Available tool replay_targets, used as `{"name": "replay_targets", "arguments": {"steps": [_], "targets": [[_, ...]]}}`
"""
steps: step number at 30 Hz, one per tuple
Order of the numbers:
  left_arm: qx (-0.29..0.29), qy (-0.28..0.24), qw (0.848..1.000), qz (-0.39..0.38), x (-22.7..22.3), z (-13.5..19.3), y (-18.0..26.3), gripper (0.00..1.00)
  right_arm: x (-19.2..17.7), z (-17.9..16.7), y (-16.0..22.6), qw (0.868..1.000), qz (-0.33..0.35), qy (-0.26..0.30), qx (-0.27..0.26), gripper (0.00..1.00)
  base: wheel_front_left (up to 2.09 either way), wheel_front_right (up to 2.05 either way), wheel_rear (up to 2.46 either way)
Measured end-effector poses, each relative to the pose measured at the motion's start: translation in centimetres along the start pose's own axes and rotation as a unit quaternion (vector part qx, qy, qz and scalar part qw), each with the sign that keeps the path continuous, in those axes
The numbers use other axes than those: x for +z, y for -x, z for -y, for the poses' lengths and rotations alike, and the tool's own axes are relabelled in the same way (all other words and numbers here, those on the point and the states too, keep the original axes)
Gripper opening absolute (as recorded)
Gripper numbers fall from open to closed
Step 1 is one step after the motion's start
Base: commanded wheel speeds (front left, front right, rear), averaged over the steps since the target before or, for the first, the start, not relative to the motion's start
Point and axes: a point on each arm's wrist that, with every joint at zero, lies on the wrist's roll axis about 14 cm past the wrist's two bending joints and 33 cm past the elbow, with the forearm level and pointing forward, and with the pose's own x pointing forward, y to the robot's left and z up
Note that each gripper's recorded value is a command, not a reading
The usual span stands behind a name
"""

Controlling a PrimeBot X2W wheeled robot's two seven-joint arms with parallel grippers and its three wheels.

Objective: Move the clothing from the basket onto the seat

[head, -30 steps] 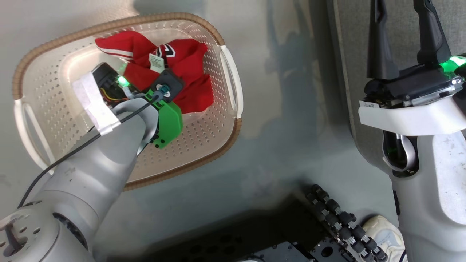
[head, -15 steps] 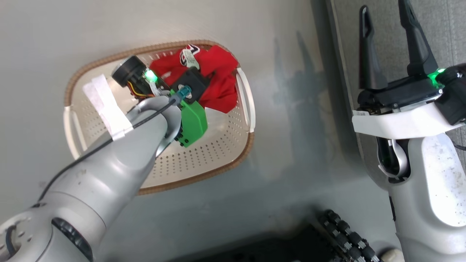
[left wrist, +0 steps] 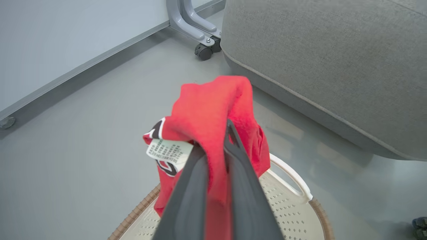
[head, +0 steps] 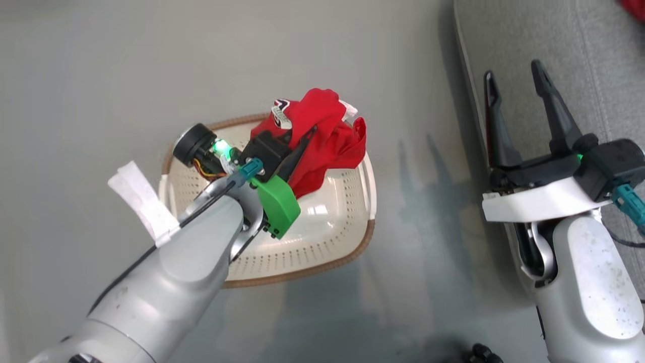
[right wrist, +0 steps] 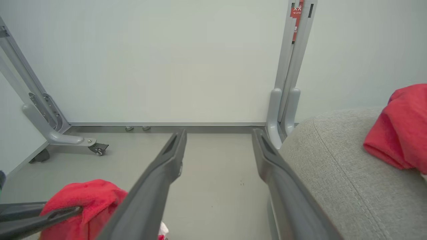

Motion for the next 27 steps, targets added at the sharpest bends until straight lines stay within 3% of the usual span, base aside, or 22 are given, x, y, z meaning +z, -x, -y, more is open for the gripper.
{"name": "replay_targets", "arguments": {"steps": [13,27], "targets": [[0.062,-0.023,0.991,0.12,9.7,0.7,5.8,0.0,4.1,-1.7,3.4,1.0,0.024,-0.013,0.01,1.0,0.0,0.0,0.0],[0.098,-0.079,0.954,0.274,21.6,2.5,11.9,0.0,7.9,-3.7,5.9,0.997,0.062,-0.03,0.03,1.0,0.0,0.0,0.0]]}}
